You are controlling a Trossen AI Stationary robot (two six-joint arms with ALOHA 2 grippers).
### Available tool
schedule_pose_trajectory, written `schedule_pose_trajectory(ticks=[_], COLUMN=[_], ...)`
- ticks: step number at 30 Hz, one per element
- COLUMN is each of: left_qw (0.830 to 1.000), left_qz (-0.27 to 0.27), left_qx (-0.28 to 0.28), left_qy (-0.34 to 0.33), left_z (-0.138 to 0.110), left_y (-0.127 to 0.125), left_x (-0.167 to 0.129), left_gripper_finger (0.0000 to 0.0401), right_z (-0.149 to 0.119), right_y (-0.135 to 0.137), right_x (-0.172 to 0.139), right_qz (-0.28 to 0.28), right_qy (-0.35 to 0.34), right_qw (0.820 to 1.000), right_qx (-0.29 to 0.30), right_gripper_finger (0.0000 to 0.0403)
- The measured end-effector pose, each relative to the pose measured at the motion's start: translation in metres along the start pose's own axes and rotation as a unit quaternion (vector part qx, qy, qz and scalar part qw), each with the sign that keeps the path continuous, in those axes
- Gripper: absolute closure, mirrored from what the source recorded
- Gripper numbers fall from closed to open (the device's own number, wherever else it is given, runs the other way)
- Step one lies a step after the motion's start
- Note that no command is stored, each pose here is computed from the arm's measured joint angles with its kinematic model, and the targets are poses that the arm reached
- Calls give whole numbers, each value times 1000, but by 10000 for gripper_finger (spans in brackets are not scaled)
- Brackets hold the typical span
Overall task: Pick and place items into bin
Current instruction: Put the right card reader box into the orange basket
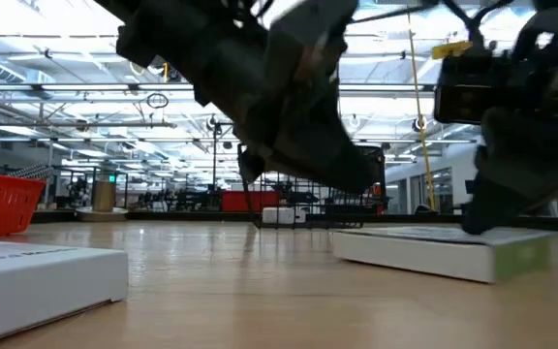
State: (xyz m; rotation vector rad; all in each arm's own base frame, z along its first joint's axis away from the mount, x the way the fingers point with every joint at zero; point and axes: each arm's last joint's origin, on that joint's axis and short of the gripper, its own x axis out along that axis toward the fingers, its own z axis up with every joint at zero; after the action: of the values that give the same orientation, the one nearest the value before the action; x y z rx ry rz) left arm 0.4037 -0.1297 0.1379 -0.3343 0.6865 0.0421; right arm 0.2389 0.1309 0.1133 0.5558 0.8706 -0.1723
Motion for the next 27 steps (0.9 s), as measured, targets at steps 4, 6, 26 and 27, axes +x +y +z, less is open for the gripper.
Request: schedule_pose_trajectory(ticks=[4, 6, 26, 27], left_qw=[1000, 999, 995, 995], left_qz=[20, 36, 85, 85], left_qx=[-1, -2, -24, -25], left_qy=[12, 12, 46, 46], left_z=[-4, -4, -17, -17], left_y=[10, 14, 29, 29], left_x=[8, 8, 19, 19], left_gripper_finger=[366, 366, 366, 366], right_z=[13, 16, -12, -12], right_y=[-6, -5, 16, 19], right_x=[3, 4, -16, -18], right_qz=[1, 11, 29, 38], right_qy=[-22, -34, -28, -31], right_qw=[999, 998, 999, 999], right_qx=[-42, -46, 16, 12], right_gripper_finger=[403, 403, 403, 403])
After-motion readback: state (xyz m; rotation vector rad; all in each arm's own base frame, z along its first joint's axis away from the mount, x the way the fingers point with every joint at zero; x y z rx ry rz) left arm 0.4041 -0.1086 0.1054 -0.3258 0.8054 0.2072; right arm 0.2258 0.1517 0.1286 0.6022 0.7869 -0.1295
